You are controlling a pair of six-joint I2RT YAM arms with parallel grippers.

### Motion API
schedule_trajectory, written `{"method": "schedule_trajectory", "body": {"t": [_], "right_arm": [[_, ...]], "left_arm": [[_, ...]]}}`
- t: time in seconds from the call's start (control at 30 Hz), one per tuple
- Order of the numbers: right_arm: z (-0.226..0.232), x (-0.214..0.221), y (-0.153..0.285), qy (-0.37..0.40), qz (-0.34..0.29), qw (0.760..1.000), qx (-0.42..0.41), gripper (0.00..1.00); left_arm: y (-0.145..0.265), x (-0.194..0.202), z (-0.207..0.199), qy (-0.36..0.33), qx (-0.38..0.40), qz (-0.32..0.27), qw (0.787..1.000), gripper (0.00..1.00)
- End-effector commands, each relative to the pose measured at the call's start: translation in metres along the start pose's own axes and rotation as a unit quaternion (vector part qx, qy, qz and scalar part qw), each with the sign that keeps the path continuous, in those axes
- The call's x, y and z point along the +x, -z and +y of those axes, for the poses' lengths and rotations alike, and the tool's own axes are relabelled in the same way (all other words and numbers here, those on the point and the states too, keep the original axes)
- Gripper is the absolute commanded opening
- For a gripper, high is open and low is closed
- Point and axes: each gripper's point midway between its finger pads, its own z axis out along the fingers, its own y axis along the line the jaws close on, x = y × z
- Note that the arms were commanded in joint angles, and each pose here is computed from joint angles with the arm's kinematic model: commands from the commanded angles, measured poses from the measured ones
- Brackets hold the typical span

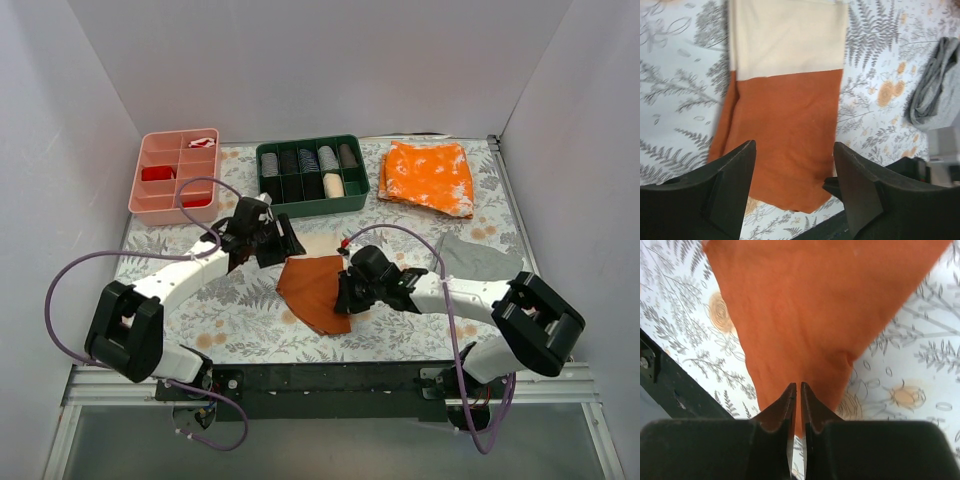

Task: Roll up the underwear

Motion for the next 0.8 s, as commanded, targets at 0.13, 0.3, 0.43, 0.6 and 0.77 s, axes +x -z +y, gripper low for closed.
{"method": "schedule_trajectory", "body": {"t": [0.13,0.3,0.43,0.6,0.77], "right_arm": [[-0.006,0.011,0.019,-0.041,-0.037,0.998,0.018,0.12],[-0.006,0.009,0.027,-0.053,-0.062,0.997,0.018,0.11],[0.0,0.009,0.025,-0.046,-0.058,0.997,0.004,0.11],[0.008,0.011,0.016,-0.029,-0.04,0.999,-0.003,0.11],[0.003,0.023,0.007,-0.027,-0.012,1.0,0.01,0.1]], "left_arm": [[-0.028,-0.018,-0.066,-0.037,0.096,0.055,0.993,0.61],[-0.053,-0.012,-0.089,-0.049,0.124,0.099,0.986,0.58],[-0.072,-0.003,-0.09,-0.054,0.129,0.125,0.982,0.57],[-0.091,0.004,-0.087,-0.06,0.124,0.137,0.981,0.55],[-0.1,0.004,-0.081,-0.062,0.113,0.127,0.983,0.54]]}}
